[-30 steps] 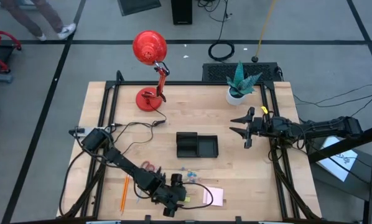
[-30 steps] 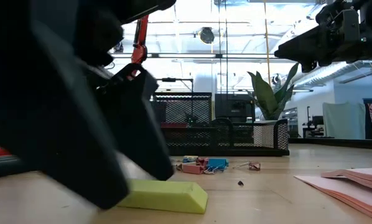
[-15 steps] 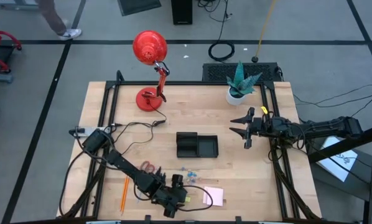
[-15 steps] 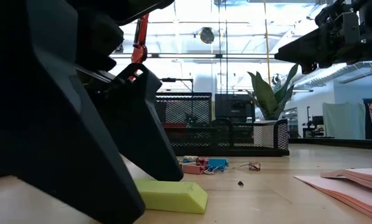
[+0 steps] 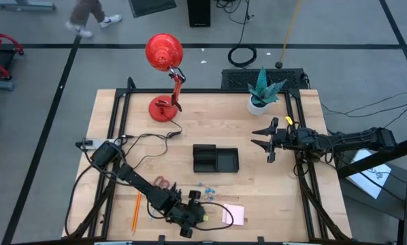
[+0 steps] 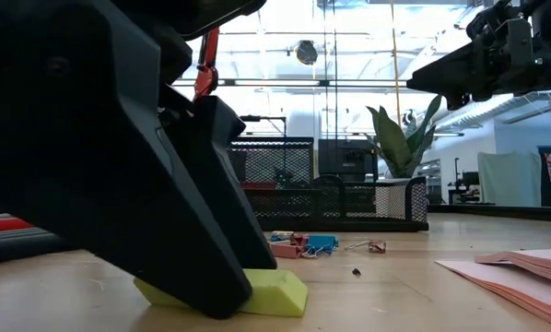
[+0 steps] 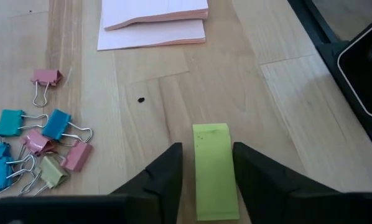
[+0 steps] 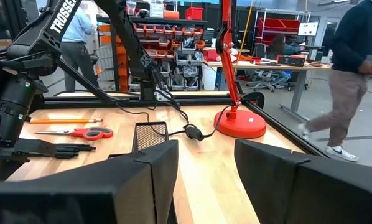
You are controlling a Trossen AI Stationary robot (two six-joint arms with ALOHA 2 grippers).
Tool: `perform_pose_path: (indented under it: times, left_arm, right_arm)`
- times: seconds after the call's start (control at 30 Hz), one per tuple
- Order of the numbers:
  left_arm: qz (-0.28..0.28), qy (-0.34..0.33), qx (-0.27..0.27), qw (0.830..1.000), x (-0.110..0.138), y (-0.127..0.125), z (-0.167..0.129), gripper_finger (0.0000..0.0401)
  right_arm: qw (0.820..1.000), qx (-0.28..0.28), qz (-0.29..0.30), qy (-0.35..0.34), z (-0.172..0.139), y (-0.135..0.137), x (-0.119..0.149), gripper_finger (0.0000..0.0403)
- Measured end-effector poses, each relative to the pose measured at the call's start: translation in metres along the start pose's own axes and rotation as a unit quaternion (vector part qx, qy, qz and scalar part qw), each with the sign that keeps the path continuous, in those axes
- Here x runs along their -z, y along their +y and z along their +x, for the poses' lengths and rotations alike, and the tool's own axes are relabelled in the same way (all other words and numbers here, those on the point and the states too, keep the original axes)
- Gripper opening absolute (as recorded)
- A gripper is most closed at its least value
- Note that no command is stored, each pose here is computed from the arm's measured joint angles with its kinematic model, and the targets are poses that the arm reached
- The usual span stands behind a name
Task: Pick and place office supplies into organizer
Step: Put the yellow eraser into the black desk organizer
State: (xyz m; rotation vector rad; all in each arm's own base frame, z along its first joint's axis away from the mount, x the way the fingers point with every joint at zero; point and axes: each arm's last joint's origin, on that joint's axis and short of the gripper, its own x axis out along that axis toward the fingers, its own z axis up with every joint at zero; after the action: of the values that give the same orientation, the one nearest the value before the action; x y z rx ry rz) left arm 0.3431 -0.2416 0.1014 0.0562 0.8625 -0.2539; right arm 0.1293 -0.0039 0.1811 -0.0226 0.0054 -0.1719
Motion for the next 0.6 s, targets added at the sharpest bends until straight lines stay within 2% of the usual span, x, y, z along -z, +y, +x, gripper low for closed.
perform_pose_path:
  times: [0.3, 0.6]
  left_arm:
    - [0.01, -0.005, 0.004, 1.0, -0.0029, -0.0004, -0.0042, 0.0086]
    - [0.026, -0.008, 0.009, 1.0, -0.0062, 0.0017, -0.0072, 0.0082]
  right_arm:
    - [1.0, 0.0, -0.003, 0.0, 0.0, 0.0, 0.0, 0.0153]
    - [1.0, 0.0, -0.004, 0.002, 0.0, 0.0, 0.0004, 0.0153]
